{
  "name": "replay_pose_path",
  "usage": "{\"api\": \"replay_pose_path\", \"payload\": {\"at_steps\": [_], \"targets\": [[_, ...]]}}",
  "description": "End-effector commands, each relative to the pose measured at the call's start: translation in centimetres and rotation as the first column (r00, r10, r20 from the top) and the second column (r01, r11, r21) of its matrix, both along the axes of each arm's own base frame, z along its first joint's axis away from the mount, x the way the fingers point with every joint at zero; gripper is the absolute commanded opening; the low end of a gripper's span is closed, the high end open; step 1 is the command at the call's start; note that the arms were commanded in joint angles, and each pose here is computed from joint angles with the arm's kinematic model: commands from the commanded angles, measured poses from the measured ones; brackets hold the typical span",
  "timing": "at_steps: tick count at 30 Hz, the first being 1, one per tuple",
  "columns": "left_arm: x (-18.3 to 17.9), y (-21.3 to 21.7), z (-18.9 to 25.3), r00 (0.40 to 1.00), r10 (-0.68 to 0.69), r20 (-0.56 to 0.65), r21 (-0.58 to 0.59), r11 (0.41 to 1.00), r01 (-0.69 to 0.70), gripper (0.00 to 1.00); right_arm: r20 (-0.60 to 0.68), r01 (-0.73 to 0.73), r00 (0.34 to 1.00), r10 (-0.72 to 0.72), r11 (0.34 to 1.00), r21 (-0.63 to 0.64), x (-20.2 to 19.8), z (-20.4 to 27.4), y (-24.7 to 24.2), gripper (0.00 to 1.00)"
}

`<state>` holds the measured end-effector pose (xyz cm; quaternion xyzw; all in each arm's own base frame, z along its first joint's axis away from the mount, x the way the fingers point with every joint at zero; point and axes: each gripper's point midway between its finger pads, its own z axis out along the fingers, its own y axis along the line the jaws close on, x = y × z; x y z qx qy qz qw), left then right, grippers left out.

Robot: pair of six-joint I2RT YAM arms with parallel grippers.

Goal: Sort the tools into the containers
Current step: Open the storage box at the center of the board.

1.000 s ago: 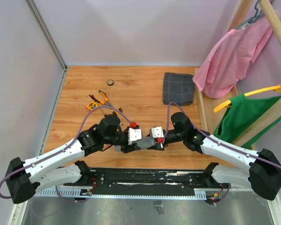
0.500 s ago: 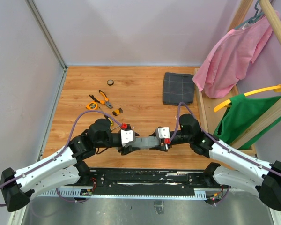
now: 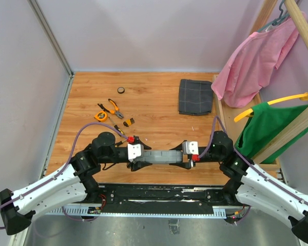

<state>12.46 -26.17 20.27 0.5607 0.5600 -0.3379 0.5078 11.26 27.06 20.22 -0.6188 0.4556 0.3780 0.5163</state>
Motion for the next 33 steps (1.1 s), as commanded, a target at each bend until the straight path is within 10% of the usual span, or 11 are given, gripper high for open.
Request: {"api": "replay_pose_path", "payload": {"at_steps": [1,15,22,28,33], "targets": [[0.0,0.3,-0.3,1.0,0.006,0.006,0.008,1.0,-0.006,0.65,0.001,-0.034,0.999,0.034,0.999,0.04,-1.3,1.1,-0.4,0.1],[-0.4,0.3,0.1,1.0,-0.012,0.019,-0.01,1.0,0.012,0.64,-0.013,-0.02,1.0,0.021,0.997,0.077,-2.1,2.5,-1.2,0.1],[-0.6,0.2,0.5,0.999,-0.029,0.034,-0.017,0.999,0.03,0.38,-0.023,-0.022,0.999,0.024,0.997,0.078,-2.2,2.5,-1.3,0.16],[-0.3,0.3,1.8,0.999,0.0,0.052,-0.065,0.998,0.003,0.03,-0.017,0.023,1.0,-0.022,0.998,0.059,-1.6,1.9,-1.6,0.47],[0.4,0.8,1.1,0.997,0.048,0.063,-0.051,0.998,-0.045,0.0,0.021,0.082,0.996,-0.083,0.995,0.05,-0.8,1.4,-2.3,0.75]]}}
